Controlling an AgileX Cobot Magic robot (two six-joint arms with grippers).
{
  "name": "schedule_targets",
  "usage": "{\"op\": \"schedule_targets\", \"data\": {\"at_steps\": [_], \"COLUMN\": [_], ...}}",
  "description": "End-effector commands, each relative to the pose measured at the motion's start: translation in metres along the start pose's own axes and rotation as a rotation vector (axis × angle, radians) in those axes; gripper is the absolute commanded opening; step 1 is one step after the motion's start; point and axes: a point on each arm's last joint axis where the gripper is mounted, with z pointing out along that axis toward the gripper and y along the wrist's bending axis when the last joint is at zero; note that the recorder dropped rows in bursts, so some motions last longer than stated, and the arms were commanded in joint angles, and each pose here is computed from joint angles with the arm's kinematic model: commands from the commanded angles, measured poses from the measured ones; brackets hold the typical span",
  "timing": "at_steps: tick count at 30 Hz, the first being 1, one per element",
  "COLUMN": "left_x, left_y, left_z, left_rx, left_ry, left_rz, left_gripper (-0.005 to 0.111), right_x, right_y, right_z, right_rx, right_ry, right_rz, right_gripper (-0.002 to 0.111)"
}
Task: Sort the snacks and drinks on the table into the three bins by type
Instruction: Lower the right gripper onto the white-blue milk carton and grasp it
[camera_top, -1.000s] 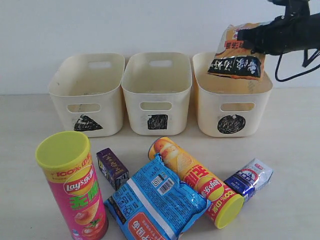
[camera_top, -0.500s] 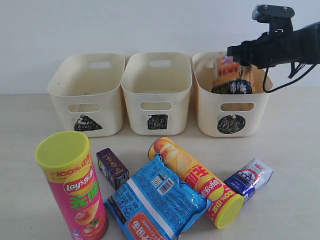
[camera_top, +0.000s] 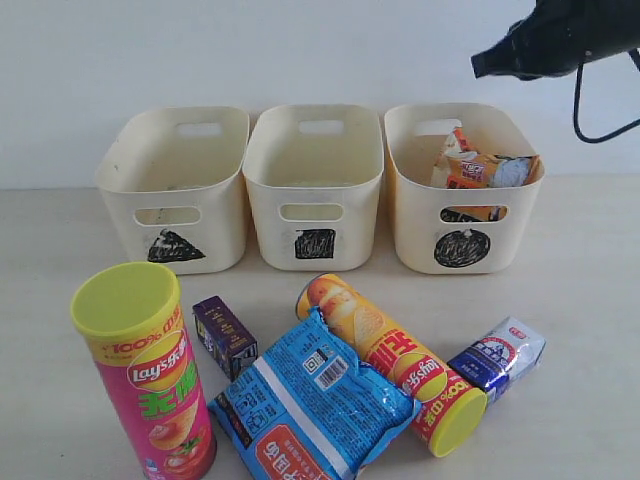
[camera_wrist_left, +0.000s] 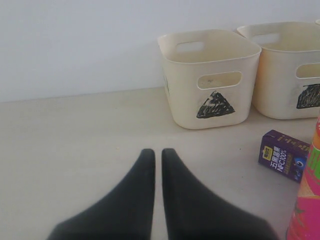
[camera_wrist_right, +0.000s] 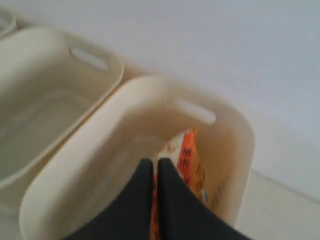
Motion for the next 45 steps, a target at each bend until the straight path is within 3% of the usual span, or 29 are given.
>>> {"op": "schedule_targets", "data": {"at_steps": [1,9,13,16,18,23,26,35,40,45], "left_x": [-0.001,-0.001,-0.001,-0.001,-0.001,-0.001,-0.001,-0.001,-0.001,-0.001], "left_y": [0.000,0.000,0.000,0.000,0.000,0.000,0.000,0.000,0.000,0.000], "left_z": [0.000,0.000,0.000,0.000,0.000,0.000,0.000,0.000,0.000,0.000], "left_rx": [-0.002,-0.002,-0.002,-0.002,-0.002,-0.002,-0.002,-0.002,-0.002,-0.002], "left_ry": [-0.004,-0.004,-0.004,-0.004,-0.004,-0.004,-0.004,-0.004,-0.004,-0.007], "left_rz": [-0.016,-0.016,-0.016,-0.016,-0.016,-0.016,-0.016,-0.016,-0.016,-0.016], "left_gripper": [0.004,0.004,0.004,0.004,0.004,0.004,0.004,0.004,0.004,0.004], "right_x": [0.023,0.049,0.049,0.051,0.057,0.063,0.067,0.102,0.122,0.136], "right_y": [0.000,0.022,0.033,0.054,0.065,0.082,0.094,0.118,0.124,0.130], "right_z": [-0.009,-0.033,-0.035,-0.036,-0.035,-0.033,-0.031,-0.029,-0.016,-0.007], "right_rx": [-0.002,-0.238,-0.243,-0.300,-0.332,-0.337,-0.361,-0.400,-0.389,-0.436], "right_ry": [0.287,0.726,0.745,0.762,0.784,0.836,0.857,1.026,0.936,0.797], "right_rz": [-0.006,0.082,0.039,-0.078,-0.152,-0.263,-0.299,-0.801,-0.995,-1.166], "right_gripper": [0.000,0.000,0.000,0.002,0.010,0.046,0.048,0.053,0.065,0.066]}}
